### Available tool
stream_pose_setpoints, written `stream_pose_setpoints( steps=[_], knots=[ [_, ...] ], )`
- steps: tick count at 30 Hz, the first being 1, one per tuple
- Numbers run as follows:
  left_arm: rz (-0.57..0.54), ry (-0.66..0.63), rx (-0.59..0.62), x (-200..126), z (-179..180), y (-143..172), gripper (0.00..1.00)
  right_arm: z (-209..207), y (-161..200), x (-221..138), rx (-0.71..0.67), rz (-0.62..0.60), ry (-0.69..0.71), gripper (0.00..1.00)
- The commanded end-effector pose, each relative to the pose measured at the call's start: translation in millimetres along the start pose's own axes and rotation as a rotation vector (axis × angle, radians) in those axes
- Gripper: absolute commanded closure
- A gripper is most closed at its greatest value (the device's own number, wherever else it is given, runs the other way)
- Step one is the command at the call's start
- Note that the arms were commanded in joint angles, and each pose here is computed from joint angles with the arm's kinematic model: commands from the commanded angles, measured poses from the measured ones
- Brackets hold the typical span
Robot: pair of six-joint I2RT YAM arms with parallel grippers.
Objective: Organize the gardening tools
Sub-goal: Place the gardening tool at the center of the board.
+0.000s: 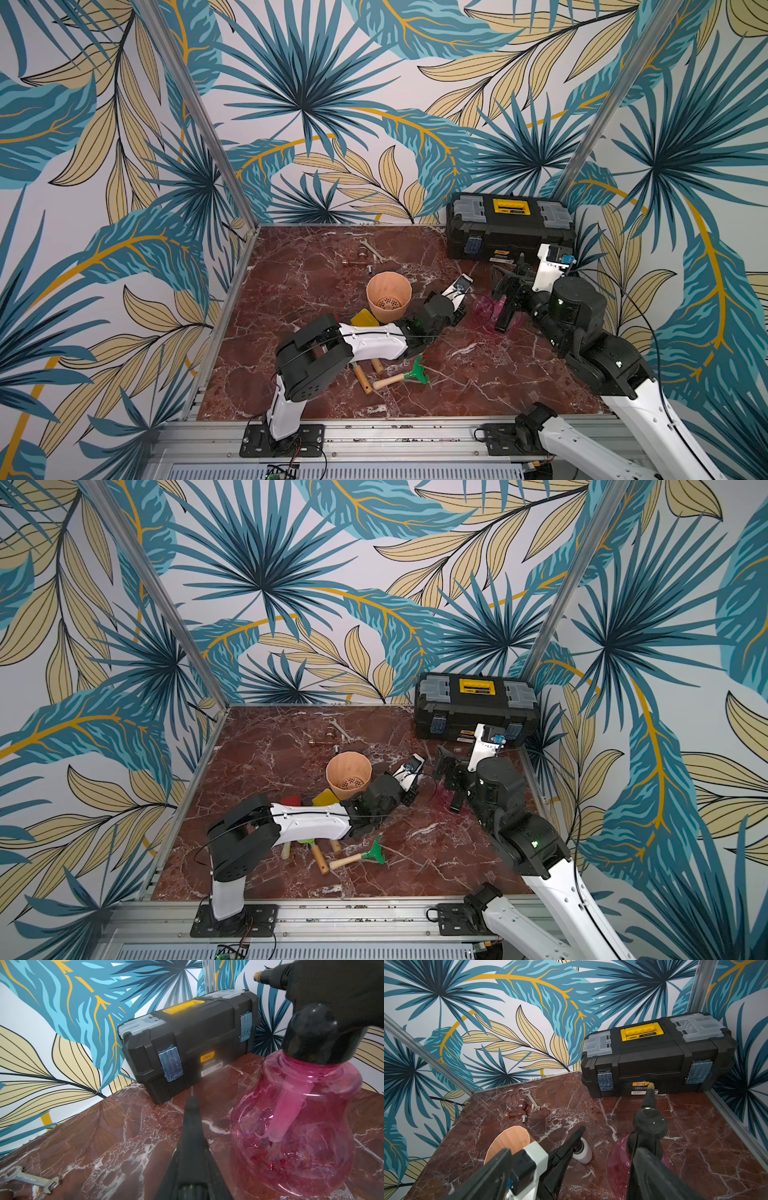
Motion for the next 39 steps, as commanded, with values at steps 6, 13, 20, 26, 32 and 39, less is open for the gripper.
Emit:
stream_pose_setpoints(
  steps=[6, 13, 20, 26, 32, 39],
  knots=[
    [-0.026, -0.035, -0.1, 4, 13, -11, 0.78, 3, 11, 10, -0.006, 0.03, -0.002, 0.04],
    [-0.007, -0.049, -0.099, 5, 16, -6, 0.76, 4, 10, 11, -0.006, 0.027, -0.006, 0.04],
    [-0.007, -0.047, -0.1, 4, 16, -7, 0.62, 5, 12, 13, -0.012, 0.034, -0.007, 0.03],
    [-0.022, -0.029, -0.095, -7, 16, -30, 0.48, 10, 15, 17, -0.031, 0.062, -0.035, 0.03],
    [-0.029, -0.02, -0.072, -22, 24, -58, 0.36, 26, 24, 26, -0.084, 0.117, -0.121, 0.04],
    [-0.039, -0.022, -0.076, -51, 47, -95, 0.34, 51, 40, 37, -0.191, 0.223, -0.262, 0.11]
  ],
)
Point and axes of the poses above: each gripper's point midway between its finger pads, its own x axis out along the fingers, its own z axis along the line the jaws close on, y = z × x, the point moved 3 cm from there along -x, back along the fingers, and after that the axes turned 9 degrees about -x, right-handed, at the moved point
